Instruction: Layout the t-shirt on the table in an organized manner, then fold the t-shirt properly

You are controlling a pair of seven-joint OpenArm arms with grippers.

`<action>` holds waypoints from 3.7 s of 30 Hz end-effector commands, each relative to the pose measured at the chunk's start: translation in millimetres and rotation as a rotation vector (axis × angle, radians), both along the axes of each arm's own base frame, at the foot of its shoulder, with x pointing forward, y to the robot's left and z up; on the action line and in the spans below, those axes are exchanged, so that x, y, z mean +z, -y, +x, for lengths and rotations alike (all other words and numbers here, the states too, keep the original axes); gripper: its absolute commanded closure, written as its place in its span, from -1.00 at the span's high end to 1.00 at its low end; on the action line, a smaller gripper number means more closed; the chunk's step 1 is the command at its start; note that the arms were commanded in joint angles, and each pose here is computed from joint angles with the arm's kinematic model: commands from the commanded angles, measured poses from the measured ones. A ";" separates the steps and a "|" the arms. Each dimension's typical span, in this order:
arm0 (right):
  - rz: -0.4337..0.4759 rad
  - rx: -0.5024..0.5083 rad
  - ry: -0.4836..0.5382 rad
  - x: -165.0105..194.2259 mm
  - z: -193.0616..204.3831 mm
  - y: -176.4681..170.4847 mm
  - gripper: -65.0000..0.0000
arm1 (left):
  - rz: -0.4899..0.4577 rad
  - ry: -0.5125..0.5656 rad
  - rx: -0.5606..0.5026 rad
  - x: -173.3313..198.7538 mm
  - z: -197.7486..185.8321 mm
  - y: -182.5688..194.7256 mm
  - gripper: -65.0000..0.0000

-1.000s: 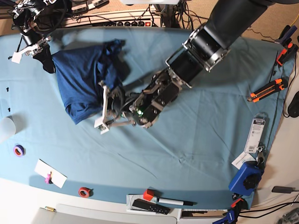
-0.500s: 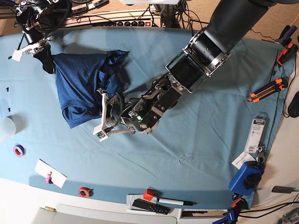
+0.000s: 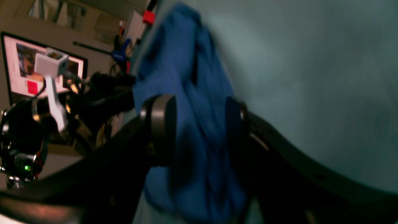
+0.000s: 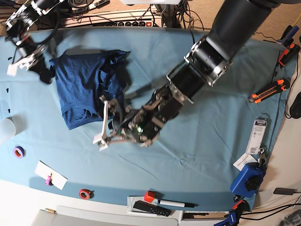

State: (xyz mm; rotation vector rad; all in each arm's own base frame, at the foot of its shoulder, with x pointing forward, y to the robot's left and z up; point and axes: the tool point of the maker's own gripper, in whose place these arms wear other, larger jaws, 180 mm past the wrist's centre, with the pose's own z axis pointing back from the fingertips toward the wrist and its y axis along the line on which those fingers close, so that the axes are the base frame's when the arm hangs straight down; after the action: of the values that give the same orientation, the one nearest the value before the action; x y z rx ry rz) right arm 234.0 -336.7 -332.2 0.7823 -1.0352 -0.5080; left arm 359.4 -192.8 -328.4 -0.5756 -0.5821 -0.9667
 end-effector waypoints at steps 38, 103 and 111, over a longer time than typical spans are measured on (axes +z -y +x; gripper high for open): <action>-0.215 0.224 -0.240 -44.1 41.8 -43.4 0.04 | 0.043 0.202 -0.008 72.0 50.1 -16.5 0.20; -0.868 -0.040 -0.345 73.0 32.8 160.4 -0.12 | 0.060 0.268 0.021 71.4 65.3 -30.0 0.20; -0.877 -0.147 0.016 160.6 65.4 157.4 -0.22 | 0.031 0.380 0.030 85.8 87.8 -47.9 -0.03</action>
State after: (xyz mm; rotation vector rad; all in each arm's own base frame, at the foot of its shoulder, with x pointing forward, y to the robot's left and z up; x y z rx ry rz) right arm 293.5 -488.2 -206.2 -0.0385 -1.1053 -0.1578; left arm 437.4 -135.6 -273.5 -0.3416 -0.8276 -1.0522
